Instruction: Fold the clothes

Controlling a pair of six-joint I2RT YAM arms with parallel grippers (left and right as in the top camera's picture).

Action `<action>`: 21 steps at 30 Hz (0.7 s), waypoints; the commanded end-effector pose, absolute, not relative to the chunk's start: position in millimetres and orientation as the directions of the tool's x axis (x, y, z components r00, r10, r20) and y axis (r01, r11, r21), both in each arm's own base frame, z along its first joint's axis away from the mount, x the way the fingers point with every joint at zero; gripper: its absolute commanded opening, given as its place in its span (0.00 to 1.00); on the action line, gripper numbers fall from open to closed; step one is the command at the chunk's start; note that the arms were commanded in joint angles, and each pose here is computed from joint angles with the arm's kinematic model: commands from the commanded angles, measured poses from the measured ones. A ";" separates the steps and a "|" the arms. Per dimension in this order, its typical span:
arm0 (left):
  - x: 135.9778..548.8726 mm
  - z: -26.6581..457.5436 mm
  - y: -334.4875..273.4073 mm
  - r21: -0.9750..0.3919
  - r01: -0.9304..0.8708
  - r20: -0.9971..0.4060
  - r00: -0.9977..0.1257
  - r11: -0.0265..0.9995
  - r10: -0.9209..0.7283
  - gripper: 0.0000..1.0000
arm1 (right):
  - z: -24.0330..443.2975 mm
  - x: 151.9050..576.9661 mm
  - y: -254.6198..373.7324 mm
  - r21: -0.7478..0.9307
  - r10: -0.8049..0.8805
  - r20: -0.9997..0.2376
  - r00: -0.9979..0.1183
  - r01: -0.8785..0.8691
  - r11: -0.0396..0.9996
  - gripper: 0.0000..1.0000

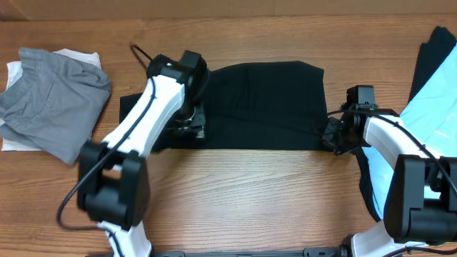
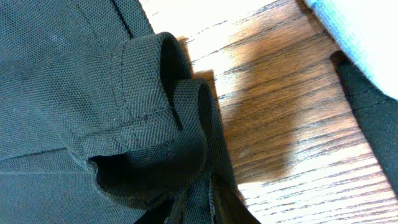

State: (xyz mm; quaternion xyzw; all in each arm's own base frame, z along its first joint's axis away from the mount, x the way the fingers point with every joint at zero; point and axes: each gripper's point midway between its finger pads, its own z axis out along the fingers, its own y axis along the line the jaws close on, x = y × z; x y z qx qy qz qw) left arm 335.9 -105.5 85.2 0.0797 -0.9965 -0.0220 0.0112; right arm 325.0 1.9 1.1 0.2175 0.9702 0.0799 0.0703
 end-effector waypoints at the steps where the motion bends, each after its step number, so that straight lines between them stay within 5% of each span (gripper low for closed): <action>1: 325.1 122.4 -89.7 0.096 -0.225 -0.037 -0.974 0.970 -0.222 0.42 | -13.7 319.4 1.6 0.169 0.428 -0.068 -0.901 0.413 0.895 0.17; 10: 276.8 74.7 -70.4 0.207 -0.206 0.117 -0.965 0.956 -0.233 0.41 | -13.9 319.1 1.5 0.168 0.425 -0.067 -0.903 0.409 0.897 0.17; 16: 288.2 52.1 -56.5 0.262 -0.206 0.025 -0.975 0.943 -0.220 0.41 | -13.9 319.0 1.5 0.167 0.424 -0.067 -0.903 0.409 0.897 0.18; 21: 314.8 46.4 -41.3 0.296 -0.248 -0.113 -0.968 0.922 -0.224 0.53 | -13.9 318.5 1.6 0.167 0.424 -0.065 -0.903 0.409 0.897 0.18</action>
